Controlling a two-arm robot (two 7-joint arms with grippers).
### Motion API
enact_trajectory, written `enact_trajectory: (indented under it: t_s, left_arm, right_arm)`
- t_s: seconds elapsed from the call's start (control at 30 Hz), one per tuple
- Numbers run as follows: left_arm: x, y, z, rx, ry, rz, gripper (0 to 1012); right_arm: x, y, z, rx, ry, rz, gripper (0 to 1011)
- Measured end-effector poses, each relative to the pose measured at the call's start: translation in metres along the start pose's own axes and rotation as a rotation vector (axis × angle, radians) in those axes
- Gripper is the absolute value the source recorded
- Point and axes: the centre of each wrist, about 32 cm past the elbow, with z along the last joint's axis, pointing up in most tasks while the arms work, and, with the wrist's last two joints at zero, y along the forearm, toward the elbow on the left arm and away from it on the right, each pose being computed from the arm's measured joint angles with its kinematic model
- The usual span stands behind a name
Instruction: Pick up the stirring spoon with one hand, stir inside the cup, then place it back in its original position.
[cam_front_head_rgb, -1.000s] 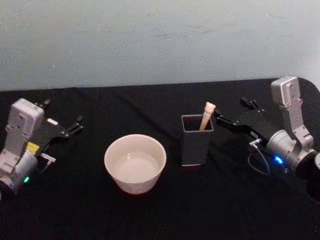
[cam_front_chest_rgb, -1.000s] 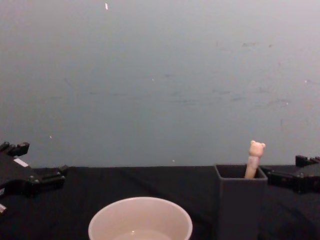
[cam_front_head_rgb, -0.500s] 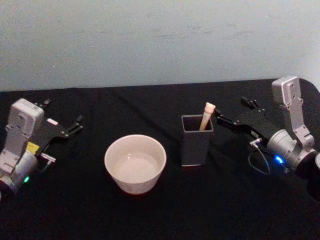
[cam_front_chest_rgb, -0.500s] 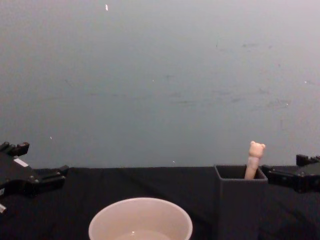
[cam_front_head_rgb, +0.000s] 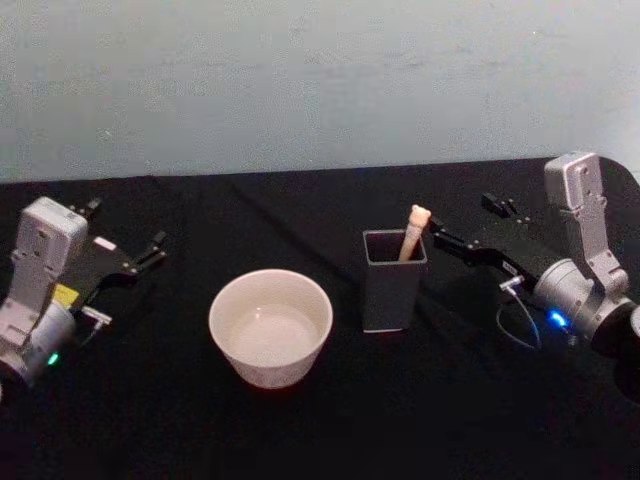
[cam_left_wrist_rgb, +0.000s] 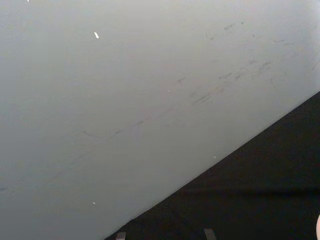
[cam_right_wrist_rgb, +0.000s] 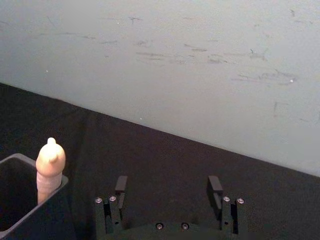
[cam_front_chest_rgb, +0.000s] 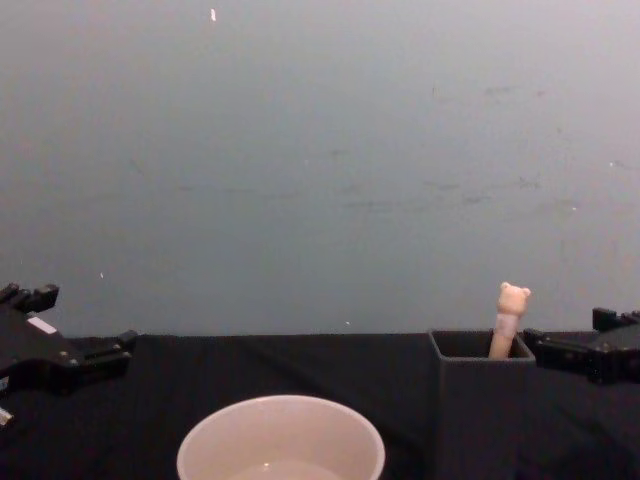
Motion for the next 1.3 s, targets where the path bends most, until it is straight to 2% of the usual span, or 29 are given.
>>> enact_trajectory:
  t_s: [1.3]
  left_arm:
    - [0.0000,0.0000,0.0000,0.000,0.000,0.000,1001]
  right_arm:
    - [0.0000,0.0000,0.0000,0.000,0.000,0.000,1002]
